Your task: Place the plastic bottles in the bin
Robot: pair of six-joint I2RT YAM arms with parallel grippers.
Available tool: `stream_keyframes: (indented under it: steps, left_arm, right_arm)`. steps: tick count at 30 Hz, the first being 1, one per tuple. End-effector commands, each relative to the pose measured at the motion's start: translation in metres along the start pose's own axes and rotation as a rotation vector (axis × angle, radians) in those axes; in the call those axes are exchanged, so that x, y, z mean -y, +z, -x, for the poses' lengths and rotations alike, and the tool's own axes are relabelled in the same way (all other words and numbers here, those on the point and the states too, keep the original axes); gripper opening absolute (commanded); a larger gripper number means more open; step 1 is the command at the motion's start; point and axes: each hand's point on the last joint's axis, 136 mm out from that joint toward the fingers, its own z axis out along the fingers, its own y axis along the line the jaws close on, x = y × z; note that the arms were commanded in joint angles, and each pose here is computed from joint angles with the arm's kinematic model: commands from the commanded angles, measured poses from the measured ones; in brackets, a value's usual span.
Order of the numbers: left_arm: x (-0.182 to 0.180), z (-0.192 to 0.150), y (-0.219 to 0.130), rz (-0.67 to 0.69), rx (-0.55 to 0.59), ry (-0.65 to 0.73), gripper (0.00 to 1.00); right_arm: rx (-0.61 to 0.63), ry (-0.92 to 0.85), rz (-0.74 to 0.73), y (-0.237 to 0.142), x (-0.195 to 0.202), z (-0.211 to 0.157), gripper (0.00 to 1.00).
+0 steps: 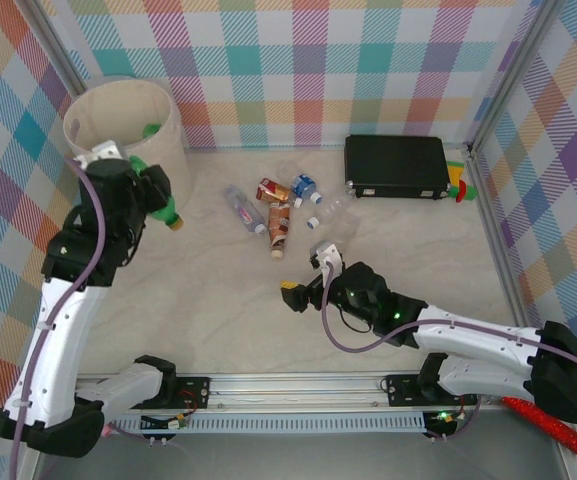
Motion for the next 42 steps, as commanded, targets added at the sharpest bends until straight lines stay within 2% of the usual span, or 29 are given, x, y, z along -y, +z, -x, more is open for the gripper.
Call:
stream_keyframes:
  steps: [1, 8, 12, 18, 26, 33, 35, 37, 39, 42]
  left_arm:
    - [0.000, 0.033, 0.005, 0.000, 0.060, -0.021, 0.56]
    - [-0.018, 0.095, 0.039, 0.130, 0.212, -0.154, 0.56]
    - [-0.041, 0.118, 0.066, 0.149, 0.298, -0.320, 0.56]
    - [-0.072, 0.143, 0.108, 0.179, 0.339, -0.484, 0.55]
    - [-0.084, 0.170, 0.150, 0.241, 0.351, -0.423, 0.56]
    - [-0.084, 0.177, 0.184, 0.288, 0.288, -0.304, 0.60]
    - [-0.083, 0.174, 0.190, 0.283, 0.266, -0.271, 0.70]
    - [-0.083, 0.170, 0.192, 0.284, 0.248, -0.269, 0.93]
    - [-0.081, 0.168, 0.192, 0.274, 0.236, -0.267, 0.99]
    - [-0.077, 0.171, 0.182, 0.251, 0.236, -0.271, 1.00]
  right_arm:
    - [0.056, 0.026, 0.026, -0.007, -0.004, 0.013, 0.99]
    - [0.048, 0.034, 0.052, -0.007, -0.009, 0.011, 0.99]
    - [0.053, 0.039, 0.071, -0.010, -0.012, 0.014, 0.99]
    - [0.090, 0.030, 0.122, -0.018, -0.019, 0.020, 0.99]
    - [0.067, 0.024, 0.175, -0.015, -0.029, 0.015, 0.99]
    - [0.067, 0.018, 0.161, -0.014, -0.027, 0.016, 0.99]
    - [0.066, 0.017, 0.158, -0.013, -0.027, 0.015, 0.99]
    - [0.059, 0.017, 0.156, -0.012, -0.026, 0.014, 0.99]
    - [0.058, 0.020, 0.158, -0.012, -0.027, 0.014, 0.99]
    - [0.060, 0.025, 0.165, -0.013, -0.028, 0.015, 0.99]
